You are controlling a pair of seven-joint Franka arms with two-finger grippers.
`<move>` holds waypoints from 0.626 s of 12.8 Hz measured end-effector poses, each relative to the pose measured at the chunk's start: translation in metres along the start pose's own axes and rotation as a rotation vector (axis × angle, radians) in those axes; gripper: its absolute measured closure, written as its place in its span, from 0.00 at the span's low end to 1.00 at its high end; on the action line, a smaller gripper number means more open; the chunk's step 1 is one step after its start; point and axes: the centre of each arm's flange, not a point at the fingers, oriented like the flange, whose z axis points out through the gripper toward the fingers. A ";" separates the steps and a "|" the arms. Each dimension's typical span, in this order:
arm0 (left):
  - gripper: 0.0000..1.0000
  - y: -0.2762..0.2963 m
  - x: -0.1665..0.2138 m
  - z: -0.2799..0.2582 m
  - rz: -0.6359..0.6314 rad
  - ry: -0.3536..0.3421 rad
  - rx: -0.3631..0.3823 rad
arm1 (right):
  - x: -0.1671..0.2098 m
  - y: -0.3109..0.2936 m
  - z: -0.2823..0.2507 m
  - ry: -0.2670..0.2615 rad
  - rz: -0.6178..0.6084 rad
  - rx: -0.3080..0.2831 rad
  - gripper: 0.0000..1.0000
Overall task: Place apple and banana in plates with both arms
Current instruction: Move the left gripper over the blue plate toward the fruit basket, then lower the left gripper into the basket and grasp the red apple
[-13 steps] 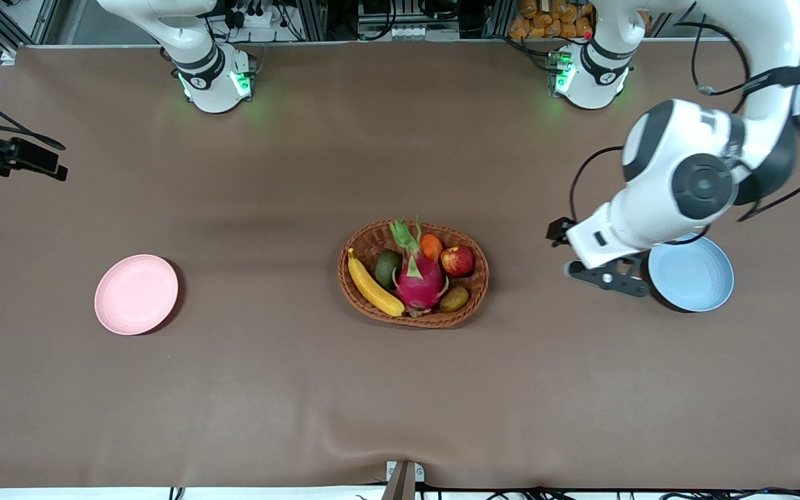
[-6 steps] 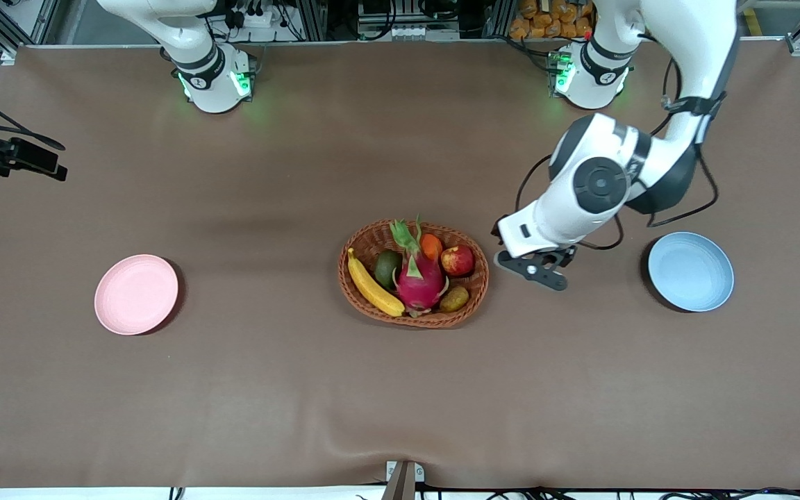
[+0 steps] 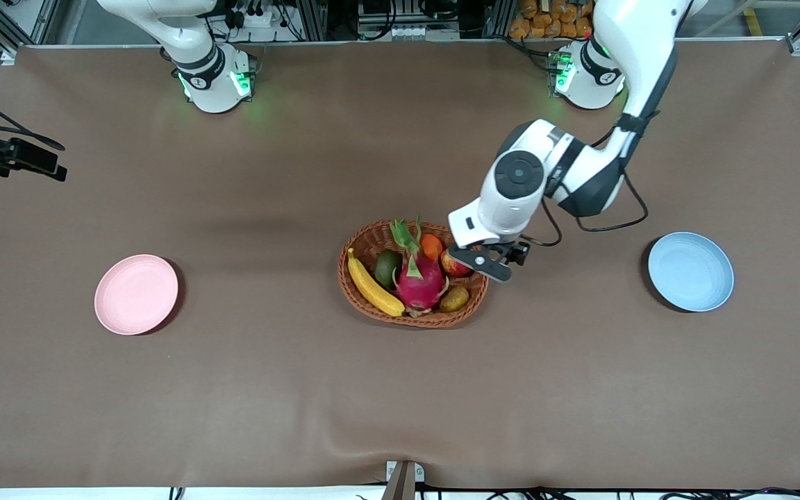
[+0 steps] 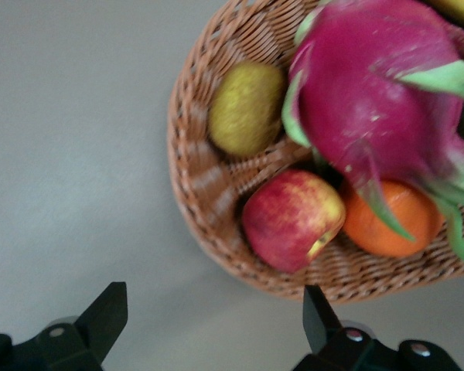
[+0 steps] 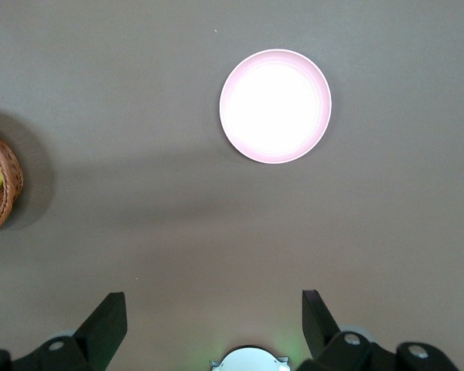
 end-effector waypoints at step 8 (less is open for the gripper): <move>0.00 0.040 0.006 0.052 0.053 0.061 0.042 | 0.000 0.004 0.000 0.002 0.007 0.001 0.00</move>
